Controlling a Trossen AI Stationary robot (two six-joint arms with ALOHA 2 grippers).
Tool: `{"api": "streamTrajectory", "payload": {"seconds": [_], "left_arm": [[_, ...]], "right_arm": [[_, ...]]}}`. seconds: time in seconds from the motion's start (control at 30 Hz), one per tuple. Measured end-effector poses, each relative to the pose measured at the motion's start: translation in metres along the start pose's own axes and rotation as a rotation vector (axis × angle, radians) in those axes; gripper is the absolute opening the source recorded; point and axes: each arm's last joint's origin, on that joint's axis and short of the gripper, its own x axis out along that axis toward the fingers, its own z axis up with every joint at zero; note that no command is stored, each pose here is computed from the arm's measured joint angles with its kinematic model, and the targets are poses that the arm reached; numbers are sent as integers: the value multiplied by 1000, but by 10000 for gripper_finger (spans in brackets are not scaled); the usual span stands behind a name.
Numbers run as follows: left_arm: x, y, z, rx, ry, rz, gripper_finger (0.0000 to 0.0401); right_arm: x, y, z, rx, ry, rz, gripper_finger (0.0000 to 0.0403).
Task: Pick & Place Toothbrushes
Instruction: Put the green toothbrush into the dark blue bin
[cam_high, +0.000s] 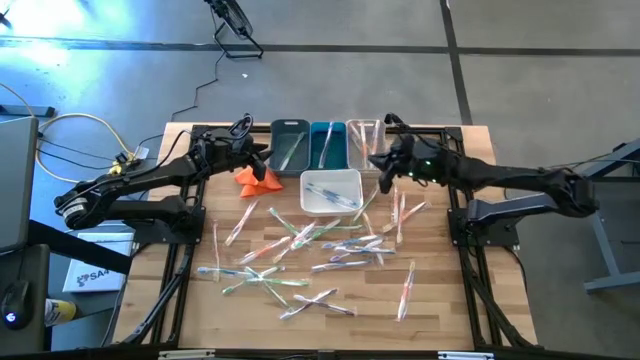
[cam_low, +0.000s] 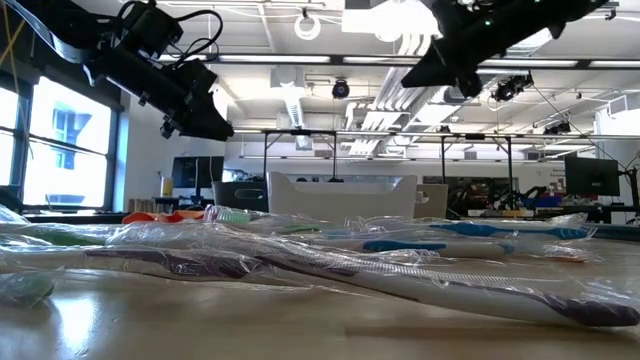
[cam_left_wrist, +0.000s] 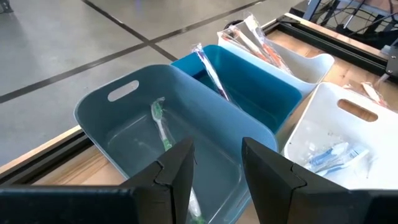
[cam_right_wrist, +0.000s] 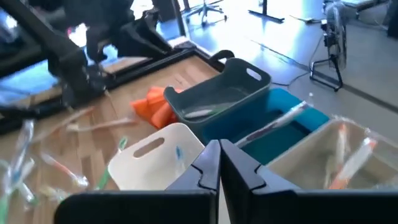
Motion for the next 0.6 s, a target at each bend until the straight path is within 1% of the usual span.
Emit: {"api": "streamTrajectory", "payload": {"seconds": [0.17, 0.47, 0.6], "left_arm": [[0, 0, 0, 0, 0, 0, 133], [0, 0, 0, 0, 0, 0, 133], [0, 0, 0, 0, 0, 0, 133]], "right_arm": [[-15, -4, -7, 90, -29, 12, 2], [-20, -3, -11, 90, 0, 103, 2], [-19, -3, -11, 90, 2, 102, 2]]}}
